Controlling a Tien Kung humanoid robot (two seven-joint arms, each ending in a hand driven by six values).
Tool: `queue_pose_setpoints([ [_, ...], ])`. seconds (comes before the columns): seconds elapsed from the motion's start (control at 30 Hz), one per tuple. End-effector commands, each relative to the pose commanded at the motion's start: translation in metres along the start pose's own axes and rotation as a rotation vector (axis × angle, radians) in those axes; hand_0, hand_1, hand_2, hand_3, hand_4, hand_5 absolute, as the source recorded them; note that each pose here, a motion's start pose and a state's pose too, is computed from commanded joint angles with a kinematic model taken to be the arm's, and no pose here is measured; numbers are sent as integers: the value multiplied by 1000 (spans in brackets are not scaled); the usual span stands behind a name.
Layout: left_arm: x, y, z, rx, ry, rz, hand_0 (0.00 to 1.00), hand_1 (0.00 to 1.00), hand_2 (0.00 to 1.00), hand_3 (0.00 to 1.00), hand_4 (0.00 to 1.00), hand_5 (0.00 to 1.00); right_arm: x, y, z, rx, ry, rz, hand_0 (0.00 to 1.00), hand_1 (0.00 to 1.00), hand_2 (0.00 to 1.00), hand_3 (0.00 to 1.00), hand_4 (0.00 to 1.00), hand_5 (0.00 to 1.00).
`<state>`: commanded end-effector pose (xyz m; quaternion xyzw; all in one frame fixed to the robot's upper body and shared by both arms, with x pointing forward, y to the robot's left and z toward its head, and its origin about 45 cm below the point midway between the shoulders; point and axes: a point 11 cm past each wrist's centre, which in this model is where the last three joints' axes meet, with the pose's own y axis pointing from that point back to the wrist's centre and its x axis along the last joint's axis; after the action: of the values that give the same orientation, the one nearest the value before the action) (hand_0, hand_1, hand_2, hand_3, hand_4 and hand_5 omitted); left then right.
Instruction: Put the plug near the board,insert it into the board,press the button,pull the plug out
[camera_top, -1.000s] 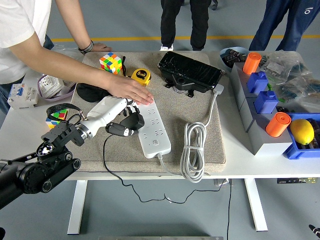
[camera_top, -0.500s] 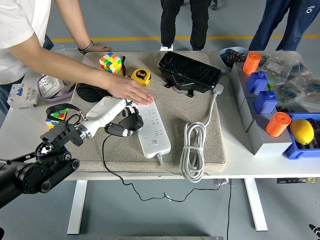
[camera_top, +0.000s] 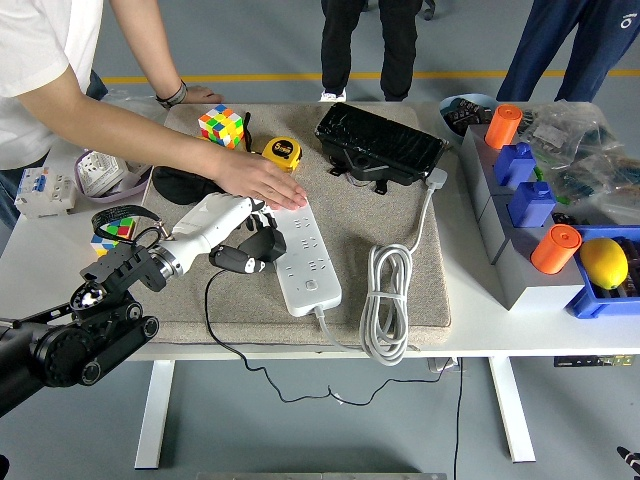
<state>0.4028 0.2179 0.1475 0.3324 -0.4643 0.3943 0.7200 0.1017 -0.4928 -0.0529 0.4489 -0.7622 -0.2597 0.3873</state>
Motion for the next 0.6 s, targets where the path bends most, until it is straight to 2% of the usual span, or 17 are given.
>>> queue_pose_setpoints([
  [0.13, -1, 0, -1, 4, -1, -5, 436, 518, 538, 569, 998, 227, 0, 0, 0, 1, 0, 0, 599, 603, 588, 548, 913, 317],
  [0.17, -1, 0, -1, 5, 0, -5, 448, 541, 549, 594, 998, 305, 0, 0, 0, 1, 0, 0, 598, 603, 588, 548, 911, 314],
  [0.33, 1, 0, -1, 8, 0, 0, 448, 541, 549, 594, 998, 305, -1, 0, 0, 2, 0, -1, 598, 603, 588, 548, 911, 314],
  [0.37, 1, 0, -1, 10, 1, 2, 484, 568, 594, 657, 998, 443, -1, 0, 0, 1, 1, -1, 599, 599, 588, 548, 909, 313],
  [0.53, 4, 0, -2, 13, 10, 15, 484, 568, 594, 657, 998, 443, 0, 0, 0, 1, 3, -1, 599, 599, 588, 548, 909, 313],
  [0.57, 4, 0, -2, 15, 13, 15, 523, 609, 642, 705, 998, 581, 0, 0, 0, 1, 3, -1, 598, 598, 587, 548, 908, 312],
  [0.6, 4, 0, -2, 17, 14, 13, 523, 609, 642, 705, 998, 581, 0, 0, 0, 1, 2, 0, 598, 598, 587, 548, 908, 312],
])
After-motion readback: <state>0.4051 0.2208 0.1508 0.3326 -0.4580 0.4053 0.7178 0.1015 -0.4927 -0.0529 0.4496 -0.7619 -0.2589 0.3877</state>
